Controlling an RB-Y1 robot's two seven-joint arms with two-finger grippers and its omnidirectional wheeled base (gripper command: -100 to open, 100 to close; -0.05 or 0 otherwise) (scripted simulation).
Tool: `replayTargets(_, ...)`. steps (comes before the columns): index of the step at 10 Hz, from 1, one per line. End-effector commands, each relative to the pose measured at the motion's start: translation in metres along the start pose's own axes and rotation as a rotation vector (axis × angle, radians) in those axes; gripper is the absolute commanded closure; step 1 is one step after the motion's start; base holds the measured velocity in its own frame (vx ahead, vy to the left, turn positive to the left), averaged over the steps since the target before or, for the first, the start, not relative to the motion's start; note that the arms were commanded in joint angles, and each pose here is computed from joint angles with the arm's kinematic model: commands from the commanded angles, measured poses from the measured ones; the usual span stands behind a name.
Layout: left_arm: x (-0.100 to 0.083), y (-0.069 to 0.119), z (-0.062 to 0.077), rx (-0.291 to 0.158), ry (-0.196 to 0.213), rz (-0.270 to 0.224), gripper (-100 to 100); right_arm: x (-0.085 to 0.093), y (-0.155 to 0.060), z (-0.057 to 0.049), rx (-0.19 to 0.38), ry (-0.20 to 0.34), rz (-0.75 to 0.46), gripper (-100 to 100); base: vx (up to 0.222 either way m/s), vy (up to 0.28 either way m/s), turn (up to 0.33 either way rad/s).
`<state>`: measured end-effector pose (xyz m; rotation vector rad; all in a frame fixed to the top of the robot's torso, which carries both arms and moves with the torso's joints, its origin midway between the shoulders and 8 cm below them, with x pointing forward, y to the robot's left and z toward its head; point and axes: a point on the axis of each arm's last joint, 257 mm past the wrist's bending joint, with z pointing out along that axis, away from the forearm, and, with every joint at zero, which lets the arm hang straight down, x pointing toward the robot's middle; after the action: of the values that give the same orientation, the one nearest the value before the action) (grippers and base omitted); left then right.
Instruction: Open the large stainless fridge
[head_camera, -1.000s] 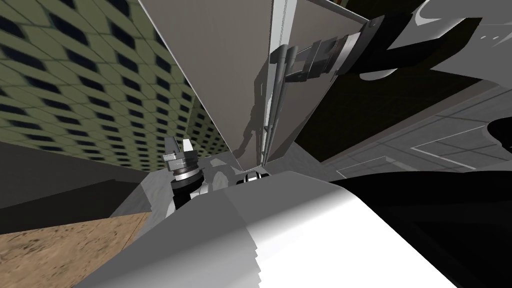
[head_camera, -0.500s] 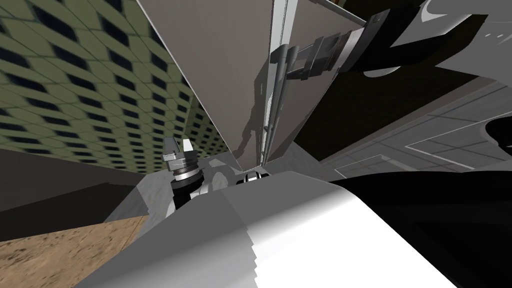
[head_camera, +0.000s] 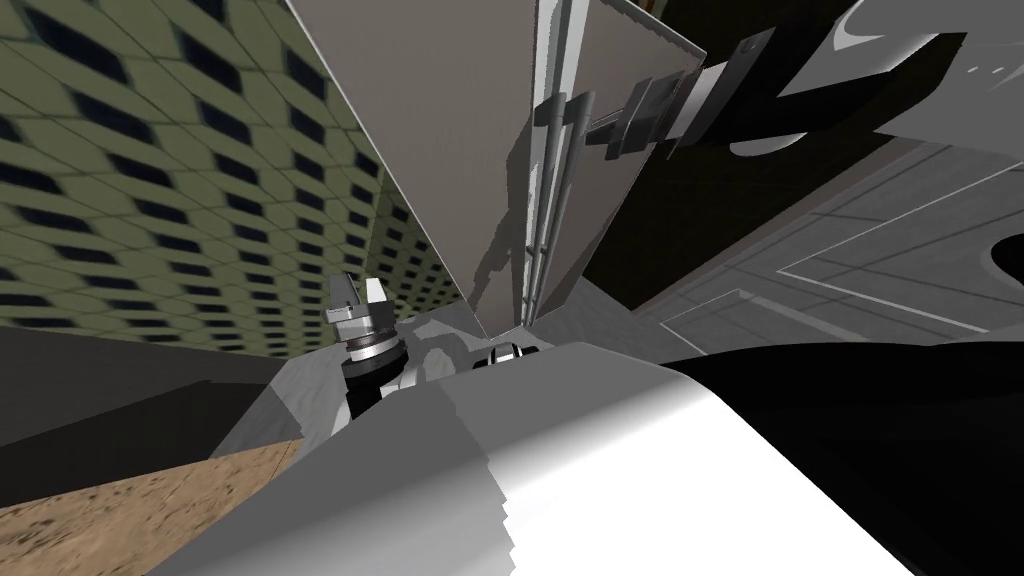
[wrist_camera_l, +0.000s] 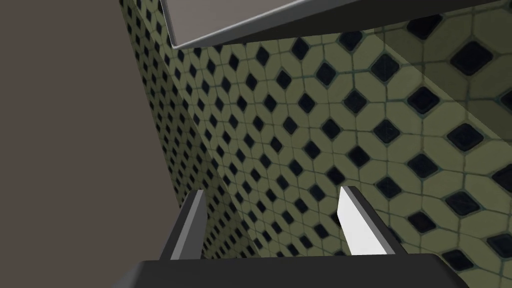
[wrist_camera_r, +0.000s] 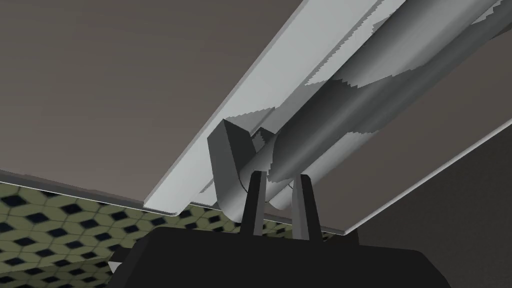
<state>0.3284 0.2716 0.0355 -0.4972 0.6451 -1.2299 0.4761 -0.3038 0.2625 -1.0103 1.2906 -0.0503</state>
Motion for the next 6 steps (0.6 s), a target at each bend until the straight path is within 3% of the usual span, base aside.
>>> replayTargets(1,0.0,0.0,0.0,0.0,0.0,0.0,0,0.003,0.001,0.0,-0.004,0.009,0.0,100,-0.085,0.129,0.024)
replayTargets(2,0.0,0.0,0.0,0.0,0.0,0.0,0,0.014,-0.011,-0.003,0.031,0.037,0.006,100,-0.177,0.214,-0.204)
replayTargets(3,0.0,0.0,0.0,0.0,0.0,0.0,0,0.016,-0.011,-0.003,0.031,0.043,-0.003,100,-0.164,0.224,-0.141)
replayTargets(5,0.0,0.0,0.0,0.0,0.0,0.0,0,0.014,-0.011,-0.003,0.031,0.037,0.006,100,-0.028,0.044,0.015)
replayTargets(6,0.0,0.0,0.0,0.0,0.0,0.0,0,0.026,-0.024,-0.007,0.066,0.064,0.011,100,-0.081,0.111,-0.22)
